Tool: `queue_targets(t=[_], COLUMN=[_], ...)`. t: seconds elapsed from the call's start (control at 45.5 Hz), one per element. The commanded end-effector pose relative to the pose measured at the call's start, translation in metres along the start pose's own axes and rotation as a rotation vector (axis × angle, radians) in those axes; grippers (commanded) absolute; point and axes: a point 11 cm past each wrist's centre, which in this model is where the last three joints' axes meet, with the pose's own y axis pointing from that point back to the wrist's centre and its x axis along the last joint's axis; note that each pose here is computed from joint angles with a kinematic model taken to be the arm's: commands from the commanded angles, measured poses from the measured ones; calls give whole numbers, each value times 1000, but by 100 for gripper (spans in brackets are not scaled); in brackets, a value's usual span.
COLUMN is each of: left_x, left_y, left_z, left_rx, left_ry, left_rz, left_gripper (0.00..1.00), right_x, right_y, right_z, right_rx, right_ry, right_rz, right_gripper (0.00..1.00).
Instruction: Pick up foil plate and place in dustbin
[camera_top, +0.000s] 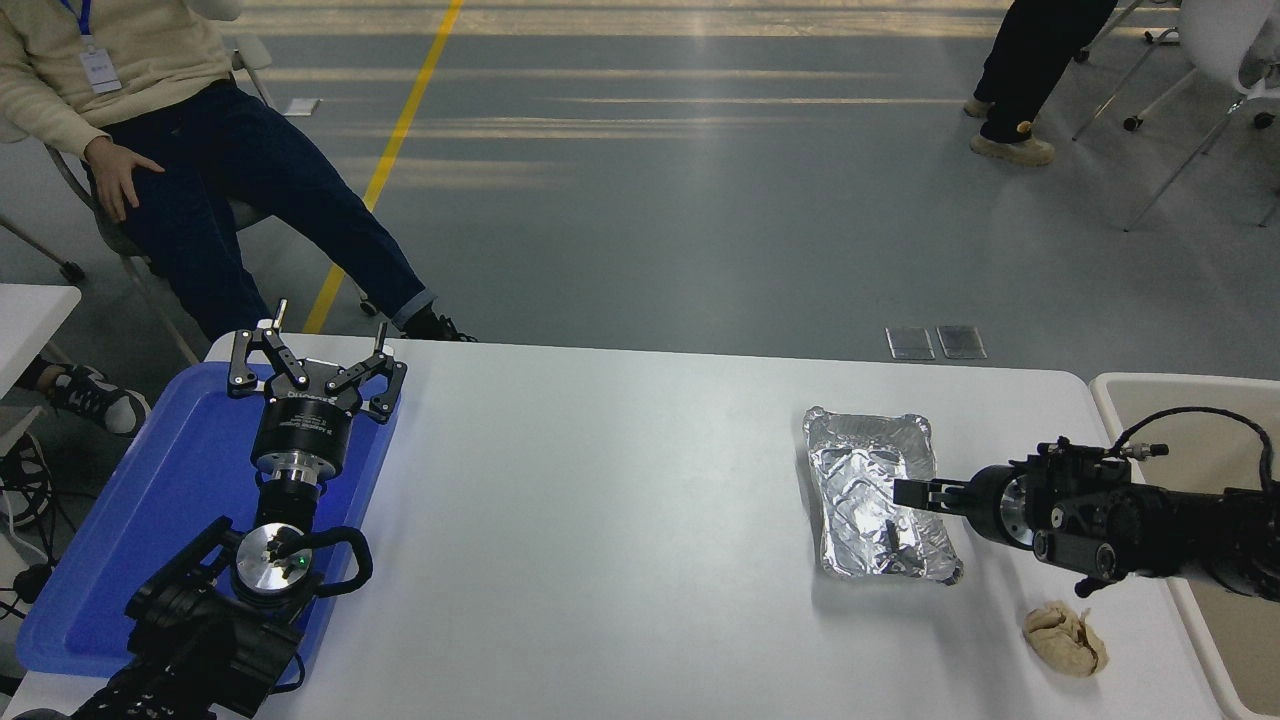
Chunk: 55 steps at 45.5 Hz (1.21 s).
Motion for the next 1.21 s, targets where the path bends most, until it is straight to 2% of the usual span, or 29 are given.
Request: queue_targets(t=[0.0, 0.044, 0.176, 0.264, 0.33, 0.418, 0.462, 0.769, 1.187], left_x=[0, 0, 0, 0, 0, 0, 0, 0, 0], left_y=[0, 0, 0, 0, 0, 0, 0, 0, 0], left_z=[0, 0, 0, 0, 0, 0, 0, 0, 0], left_rx=[0, 0, 0, 0, 0, 0, 0, 0, 1], left_ry=[0, 0, 0, 0, 0, 0, 0, 0, -1], left_rz=[0, 0, 0, 0, 0, 0, 0, 0, -2], left_gripper=[100, 100, 100, 100, 100, 100, 100, 100, 100], right_x=[-9, -8, -8, -10, -11, -14, -14, -13, 13], right_y=[-4, -5, -6, -6, -6, -6, -6, -6, 6], right_z=[4, 3, 3, 3, 4, 4, 4, 2, 5], right_rx=[-37, -42, -49, -48, -52, -51, -50, -40, -33], right_ry=[-9, -16, -24, -13, -14, -12, -7, 28, 34], right_rz=[-3, 3, 6, 0, -4, -9, -11, -14, 18], right_gripper=[79, 74, 48, 37, 21, 10, 0, 0, 0])
